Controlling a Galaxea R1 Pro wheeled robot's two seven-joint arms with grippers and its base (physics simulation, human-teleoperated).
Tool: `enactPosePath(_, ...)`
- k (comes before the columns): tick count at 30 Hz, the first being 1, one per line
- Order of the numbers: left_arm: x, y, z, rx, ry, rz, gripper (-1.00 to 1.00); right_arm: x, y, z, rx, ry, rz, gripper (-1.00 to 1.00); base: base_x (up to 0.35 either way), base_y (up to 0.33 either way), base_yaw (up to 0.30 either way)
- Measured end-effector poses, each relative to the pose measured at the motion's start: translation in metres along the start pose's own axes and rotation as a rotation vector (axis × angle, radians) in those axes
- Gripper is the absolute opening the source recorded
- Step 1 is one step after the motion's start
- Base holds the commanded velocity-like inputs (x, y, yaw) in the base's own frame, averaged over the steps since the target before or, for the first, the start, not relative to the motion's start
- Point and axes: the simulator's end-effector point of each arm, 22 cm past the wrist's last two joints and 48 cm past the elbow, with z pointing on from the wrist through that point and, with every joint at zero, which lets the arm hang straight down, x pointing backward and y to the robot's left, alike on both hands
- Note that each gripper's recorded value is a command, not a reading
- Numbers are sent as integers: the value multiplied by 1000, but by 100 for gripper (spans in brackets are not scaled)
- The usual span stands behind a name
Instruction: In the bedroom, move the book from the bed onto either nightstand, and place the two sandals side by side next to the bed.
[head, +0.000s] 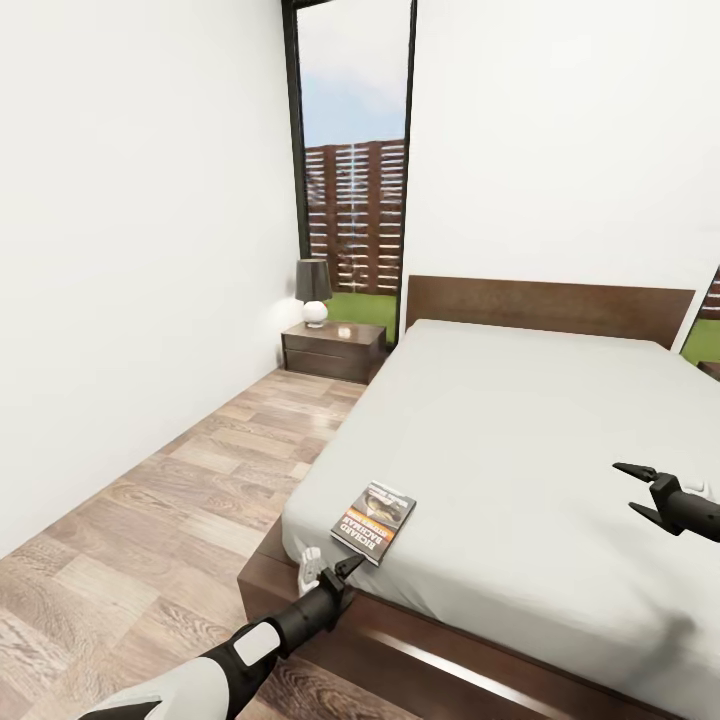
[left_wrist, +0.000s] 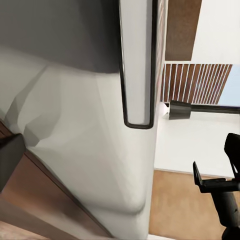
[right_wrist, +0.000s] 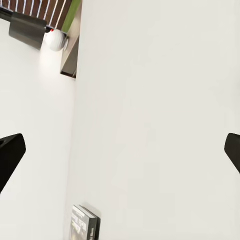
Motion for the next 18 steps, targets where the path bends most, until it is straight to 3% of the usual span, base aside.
enactPosePath(18,0,-3,1,6,1,0,100,0,0,0,0,0,0,100,0,0,0)
